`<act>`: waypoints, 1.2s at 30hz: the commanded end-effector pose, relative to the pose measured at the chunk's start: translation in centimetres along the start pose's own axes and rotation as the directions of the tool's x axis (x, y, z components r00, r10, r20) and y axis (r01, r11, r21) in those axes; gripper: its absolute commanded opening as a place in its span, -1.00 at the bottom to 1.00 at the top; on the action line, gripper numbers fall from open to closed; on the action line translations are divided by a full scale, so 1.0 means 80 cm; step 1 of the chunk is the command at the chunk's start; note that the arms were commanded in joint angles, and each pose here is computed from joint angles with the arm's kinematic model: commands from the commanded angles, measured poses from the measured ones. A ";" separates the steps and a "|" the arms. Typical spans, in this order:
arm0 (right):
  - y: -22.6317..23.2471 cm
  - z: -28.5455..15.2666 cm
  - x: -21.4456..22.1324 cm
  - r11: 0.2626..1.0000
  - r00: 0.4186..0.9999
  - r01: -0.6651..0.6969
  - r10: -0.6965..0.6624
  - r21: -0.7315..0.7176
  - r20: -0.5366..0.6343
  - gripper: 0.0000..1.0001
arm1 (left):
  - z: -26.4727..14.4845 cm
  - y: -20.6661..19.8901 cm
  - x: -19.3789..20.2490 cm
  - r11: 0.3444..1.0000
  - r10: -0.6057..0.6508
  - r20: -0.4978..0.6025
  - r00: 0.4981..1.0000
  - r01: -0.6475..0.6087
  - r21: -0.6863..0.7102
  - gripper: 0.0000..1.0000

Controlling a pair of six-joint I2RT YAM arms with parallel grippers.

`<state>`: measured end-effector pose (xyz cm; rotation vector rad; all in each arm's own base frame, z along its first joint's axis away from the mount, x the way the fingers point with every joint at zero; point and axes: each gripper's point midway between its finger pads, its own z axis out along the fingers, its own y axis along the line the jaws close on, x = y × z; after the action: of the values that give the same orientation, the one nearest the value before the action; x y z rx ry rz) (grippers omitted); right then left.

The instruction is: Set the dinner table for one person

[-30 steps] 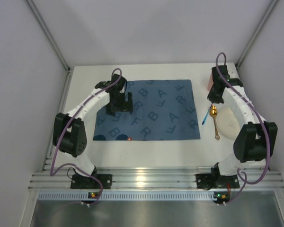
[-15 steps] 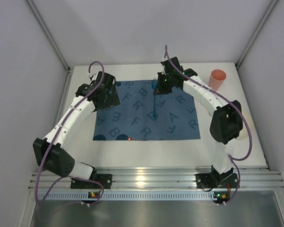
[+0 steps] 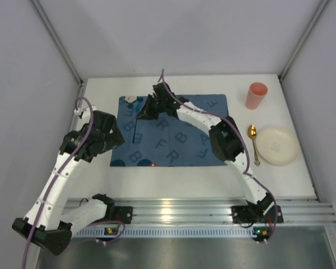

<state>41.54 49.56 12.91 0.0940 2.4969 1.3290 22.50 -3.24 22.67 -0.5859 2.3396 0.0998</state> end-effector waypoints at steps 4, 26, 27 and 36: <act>0.040 0.048 0.045 0.994 0.997 -0.073 0.071 -0.086 -0.018 -1.00 | -0.028 0.036 0.003 1.000 0.004 0.035 0.999 -0.003 -0.029 0.96; 0.035 0.003 0.018 0.993 0.992 0.114 -0.113 -0.018 0.049 0.63 | -0.027 0.001 0.007 0.996 0.003 -0.014 1.000 -0.001 0.094 0.96; 0.035 -0.013 0.013 0.992 0.991 0.122 -0.122 -0.001 0.050 0.62 | -0.027 -0.009 0.002 0.993 0.003 -0.011 1.000 -0.002 0.120 0.96; -0.080 -0.307 -0.053 0.903 0.910 0.187 -0.308 0.386 0.279 0.68 | 0.007 -0.121 -0.033 0.972 0.097 -0.008 0.995 -0.093 0.217 0.95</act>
<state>38.15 35.44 18.58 0.0472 2.4344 0.9163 25.59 -7.59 23.34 -0.4428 2.4211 -0.0124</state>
